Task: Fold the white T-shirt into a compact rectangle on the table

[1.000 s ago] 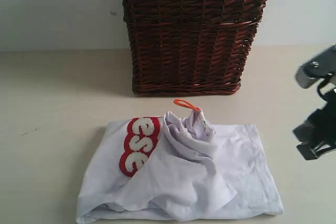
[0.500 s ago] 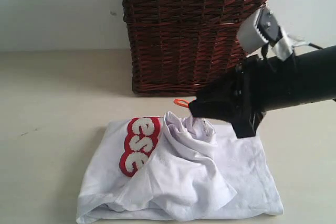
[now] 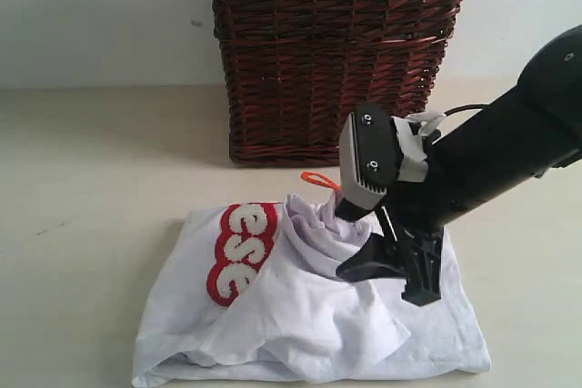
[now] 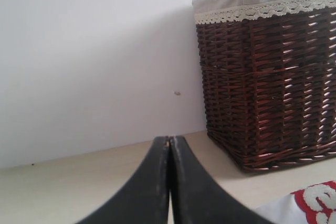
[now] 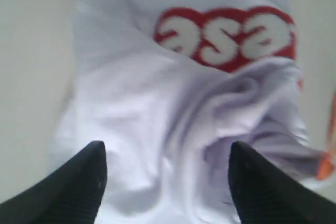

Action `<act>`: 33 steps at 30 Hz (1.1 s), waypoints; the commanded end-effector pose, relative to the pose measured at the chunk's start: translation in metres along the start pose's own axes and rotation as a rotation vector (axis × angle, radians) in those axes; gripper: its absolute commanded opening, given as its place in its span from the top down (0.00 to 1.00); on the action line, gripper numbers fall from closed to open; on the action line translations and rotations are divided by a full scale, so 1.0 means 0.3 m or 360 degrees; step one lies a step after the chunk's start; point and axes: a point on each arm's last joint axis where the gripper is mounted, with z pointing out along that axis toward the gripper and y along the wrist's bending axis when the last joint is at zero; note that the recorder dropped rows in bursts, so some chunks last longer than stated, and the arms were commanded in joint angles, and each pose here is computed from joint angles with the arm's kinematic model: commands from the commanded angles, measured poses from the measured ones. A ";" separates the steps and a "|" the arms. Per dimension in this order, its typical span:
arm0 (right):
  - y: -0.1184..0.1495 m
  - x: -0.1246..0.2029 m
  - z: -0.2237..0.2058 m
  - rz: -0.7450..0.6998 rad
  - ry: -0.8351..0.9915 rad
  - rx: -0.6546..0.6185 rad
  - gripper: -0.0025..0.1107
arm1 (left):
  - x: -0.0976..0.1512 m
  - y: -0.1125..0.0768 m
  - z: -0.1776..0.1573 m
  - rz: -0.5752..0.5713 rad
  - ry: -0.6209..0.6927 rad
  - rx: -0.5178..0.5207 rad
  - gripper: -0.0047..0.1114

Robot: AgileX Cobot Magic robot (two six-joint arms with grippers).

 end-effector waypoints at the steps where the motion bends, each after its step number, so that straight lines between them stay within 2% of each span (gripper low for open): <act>1: -0.055 0.008 0.004 -0.0034 0.0049 0.0254 0.42 | -0.007 -0.001 -0.002 -0.0008 -0.0017 0.0008 0.96; 9: -0.060 -0.014 0.057 0.0091 -0.0202 0.0169 0.42 | -0.007 -0.001 -0.002 -0.0005 -0.0017 0.0008 0.96; 13: -0.061 0.007 0.106 0.0150 -0.0216 0.0098 0.42 | -0.007 -0.001 -0.002 -0.0005 -0.0017 0.0008 0.96; 19: -0.075 0.029 0.159 0.0107 -0.0211 0.0061 0.44 | -0.007 -0.001 -0.002 -0.0008 -0.0017 0.0008 0.96; 22: -0.084 0.024 0.160 0.0105 -0.0219 0.0065 0.59 | -0.007 -0.001 -0.002 -0.0005 -0.0017 0.0008 0.96; 26: -0.105 -0.002 0.140 0.0047 -0.0237 0.0104 0.97 | -0.007 -0.001 -0.002 -0.0005 -0.0017 0.0008 0.96; 30: -0.124 -0.038 0.106 -0.0045 -0.0262 0.0142 0.98 | -0.007 -0.001 -0.002 -0.0009 -0.0017 0.0008 0.96; 33: -0.125 -0.068 0.078 -0.0181 -0.0278 0.0095 0.98 | -0.007 -0.001 -0.002 -0.0009 -0.0017 0.0008 0.96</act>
